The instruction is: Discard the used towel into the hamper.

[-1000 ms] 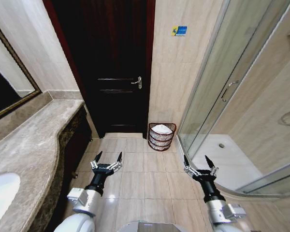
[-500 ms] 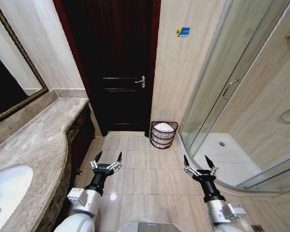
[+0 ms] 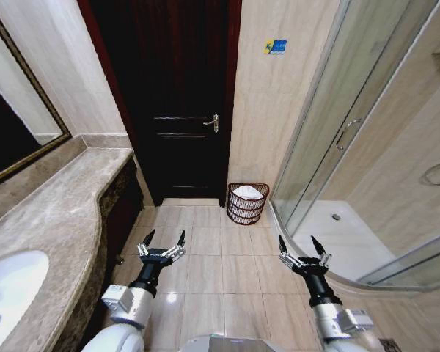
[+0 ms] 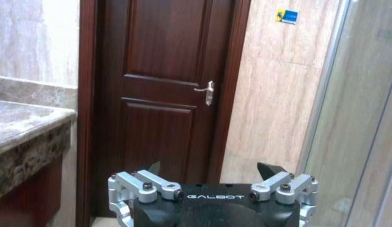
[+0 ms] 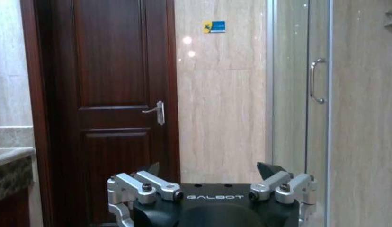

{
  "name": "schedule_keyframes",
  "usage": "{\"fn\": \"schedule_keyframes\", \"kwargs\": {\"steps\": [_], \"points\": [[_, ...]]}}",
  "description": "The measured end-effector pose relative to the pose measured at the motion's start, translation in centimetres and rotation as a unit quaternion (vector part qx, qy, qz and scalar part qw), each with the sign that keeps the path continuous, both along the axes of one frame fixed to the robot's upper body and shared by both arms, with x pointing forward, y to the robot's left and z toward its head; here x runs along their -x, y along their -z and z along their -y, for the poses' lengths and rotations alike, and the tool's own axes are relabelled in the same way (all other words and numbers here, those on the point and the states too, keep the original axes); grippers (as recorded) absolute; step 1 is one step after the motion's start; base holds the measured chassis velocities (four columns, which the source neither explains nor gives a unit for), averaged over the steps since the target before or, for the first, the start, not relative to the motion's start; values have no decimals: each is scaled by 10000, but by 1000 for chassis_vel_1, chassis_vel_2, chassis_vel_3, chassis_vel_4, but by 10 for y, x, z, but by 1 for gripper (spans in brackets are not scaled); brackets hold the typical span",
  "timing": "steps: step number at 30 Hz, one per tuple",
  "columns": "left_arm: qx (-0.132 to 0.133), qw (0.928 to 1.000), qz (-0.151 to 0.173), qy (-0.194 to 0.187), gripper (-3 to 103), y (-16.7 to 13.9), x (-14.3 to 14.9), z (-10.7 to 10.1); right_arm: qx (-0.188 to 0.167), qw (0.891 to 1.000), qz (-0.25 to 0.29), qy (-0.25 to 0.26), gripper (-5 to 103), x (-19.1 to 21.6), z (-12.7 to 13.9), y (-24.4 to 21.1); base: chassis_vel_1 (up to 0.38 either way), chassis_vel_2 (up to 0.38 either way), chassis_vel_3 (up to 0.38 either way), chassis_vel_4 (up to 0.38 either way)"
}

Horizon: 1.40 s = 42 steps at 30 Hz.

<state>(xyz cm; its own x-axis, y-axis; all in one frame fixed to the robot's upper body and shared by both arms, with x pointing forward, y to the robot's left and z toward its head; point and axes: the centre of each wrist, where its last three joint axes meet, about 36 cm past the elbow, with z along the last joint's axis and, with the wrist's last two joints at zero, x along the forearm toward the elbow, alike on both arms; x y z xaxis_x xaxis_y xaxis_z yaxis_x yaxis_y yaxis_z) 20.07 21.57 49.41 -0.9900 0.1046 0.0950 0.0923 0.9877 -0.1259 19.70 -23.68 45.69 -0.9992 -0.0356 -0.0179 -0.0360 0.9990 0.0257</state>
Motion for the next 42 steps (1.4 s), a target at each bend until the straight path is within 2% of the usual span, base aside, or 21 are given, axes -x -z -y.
{"fn": "schedule_keyframes", "kwargs": {"steps": [13,42], "points": [[0,10000,-1,0,100,0,0,0,0,10000,-2,0,100,0,0,0,170,-171,-160,157],[0,10000,0,0,100,0,0,0,0,10000,0,0,100,0,0,0,-7,4,11,-2]]}}
